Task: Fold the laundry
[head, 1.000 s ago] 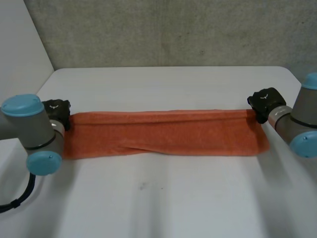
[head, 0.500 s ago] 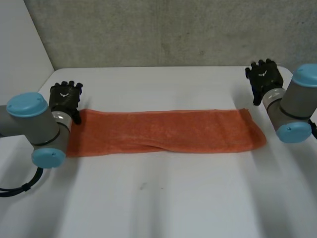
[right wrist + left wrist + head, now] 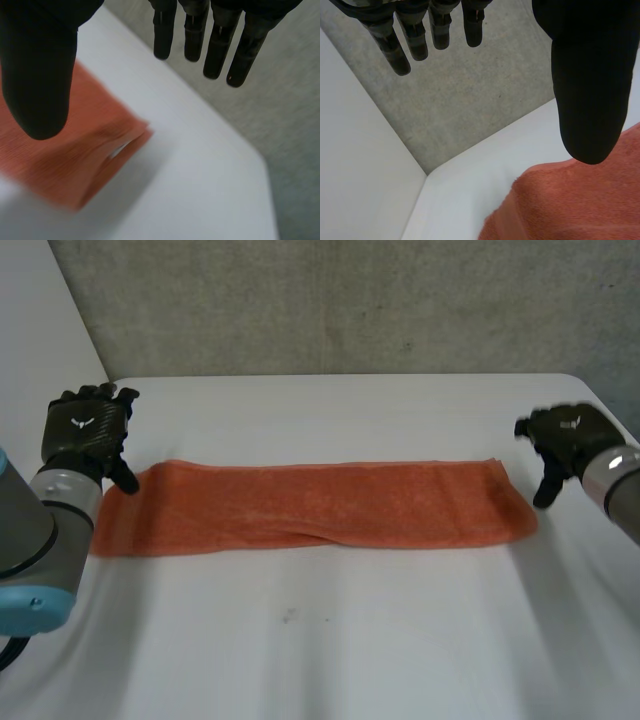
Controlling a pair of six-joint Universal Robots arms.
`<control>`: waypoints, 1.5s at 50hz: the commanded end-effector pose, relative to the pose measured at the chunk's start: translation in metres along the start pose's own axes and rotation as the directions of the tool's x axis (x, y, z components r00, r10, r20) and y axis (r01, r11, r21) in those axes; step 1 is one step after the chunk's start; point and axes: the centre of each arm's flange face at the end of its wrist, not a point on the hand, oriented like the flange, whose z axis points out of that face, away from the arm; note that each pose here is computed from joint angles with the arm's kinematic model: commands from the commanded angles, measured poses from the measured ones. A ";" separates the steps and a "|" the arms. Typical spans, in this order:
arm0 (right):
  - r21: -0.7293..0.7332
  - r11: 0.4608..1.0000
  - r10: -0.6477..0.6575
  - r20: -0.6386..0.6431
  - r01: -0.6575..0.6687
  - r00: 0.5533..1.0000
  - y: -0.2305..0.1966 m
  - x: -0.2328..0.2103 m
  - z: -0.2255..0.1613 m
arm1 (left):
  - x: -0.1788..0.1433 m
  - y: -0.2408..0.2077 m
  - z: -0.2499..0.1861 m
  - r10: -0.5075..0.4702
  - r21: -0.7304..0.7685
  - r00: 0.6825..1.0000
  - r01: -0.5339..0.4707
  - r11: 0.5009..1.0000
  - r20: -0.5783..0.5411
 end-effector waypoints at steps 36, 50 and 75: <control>-0.082 0.996 -0.036 -0.154 0.023 0.987 0.095 0.047 0.041 | -0.013 0.023 -0.018 -0.122 -0.114 0.991 0.128 0.985 0.060; -0.150 0.982 -0.158 -0.306 0.117 0.939 0.091 0.126 0.038 | -0.014 0.021 -0.018 -0.124 -0.108 0.990 0.130 0.986 0.060; 0.594 0.796 -0.448 0.452 0.114 0.771 -0.067 -0.260 -0.017 | -0.010 0.022 -0.021 -0.122 -0.114 0.991 0.127 0.985 0.048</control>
